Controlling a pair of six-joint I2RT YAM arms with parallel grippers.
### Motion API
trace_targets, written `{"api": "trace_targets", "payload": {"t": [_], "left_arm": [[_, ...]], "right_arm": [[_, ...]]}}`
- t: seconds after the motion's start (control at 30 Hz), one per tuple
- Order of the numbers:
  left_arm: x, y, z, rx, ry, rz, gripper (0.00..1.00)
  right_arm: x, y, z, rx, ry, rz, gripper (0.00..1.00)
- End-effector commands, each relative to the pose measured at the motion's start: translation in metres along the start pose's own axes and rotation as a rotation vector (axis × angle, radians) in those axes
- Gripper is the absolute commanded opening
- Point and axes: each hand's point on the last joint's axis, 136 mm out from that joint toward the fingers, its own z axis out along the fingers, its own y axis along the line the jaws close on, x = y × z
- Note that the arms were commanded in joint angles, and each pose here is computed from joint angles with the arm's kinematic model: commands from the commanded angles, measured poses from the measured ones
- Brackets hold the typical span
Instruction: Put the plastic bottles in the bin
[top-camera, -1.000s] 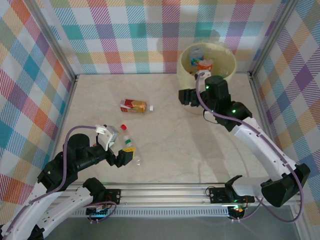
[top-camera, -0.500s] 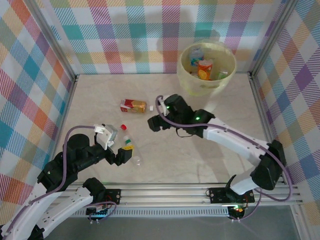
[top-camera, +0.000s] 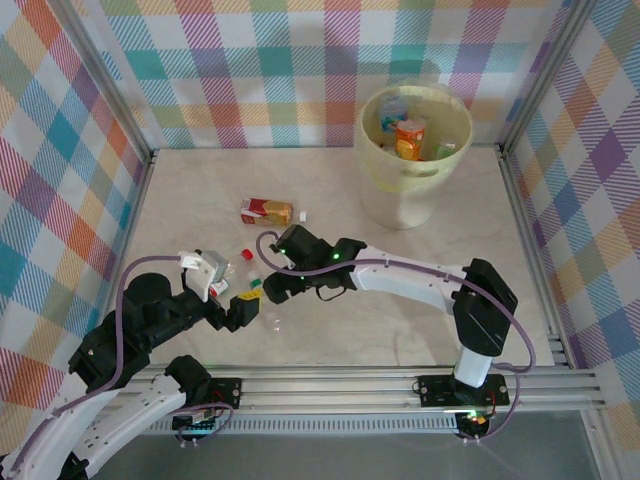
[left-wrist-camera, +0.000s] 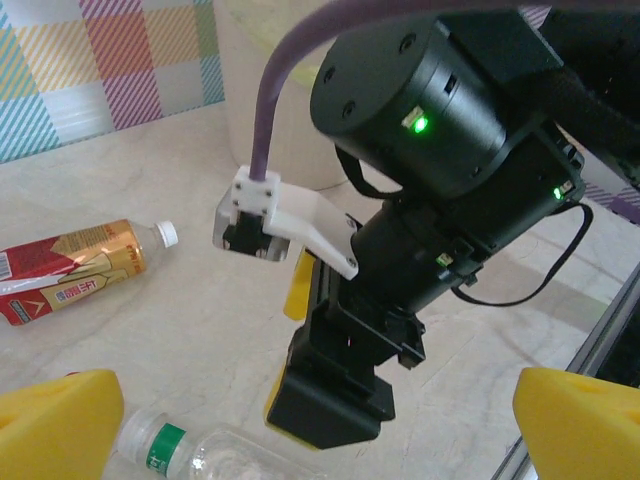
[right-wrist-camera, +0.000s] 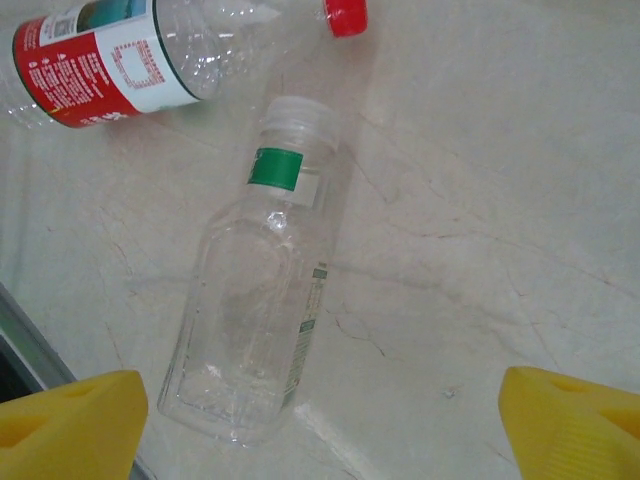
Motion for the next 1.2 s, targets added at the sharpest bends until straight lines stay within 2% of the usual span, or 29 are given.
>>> {"api": "trace_targets", "payload": {"t": [0.0,0.17,0.67,0.97,1.17], "left_arm": [[0.001,0.003,-0.002,-0.016,-0.012,0.002,1.0],[-0.001,0.004,-0.004,-0.021,-0.022,0.002,1.0],[-0.002,0.003,-0.007,-0.017,-0.036,0.0,1.0],[-0.002,0.003,-0.007,-0.013,-0.036,0.0,1.0],[-0.002,0.003,-0.007,-0.013,-0.035,0.0,1.0]], "right_arm": [[-0.004,0.012,0.006,-0.025,0.001,0.022,0.93],[0.005,0.02,0.018,-0.009,0.038,-0.003,0.99],[0.027,0.042,0.069,0.004,0.132,0.008,1.0],[0.039,0.031,0.084,0.146,0.172,0.034,0.94],[0.045,0.031,0.091,0.188,0.202,0.023,0.91]]}}
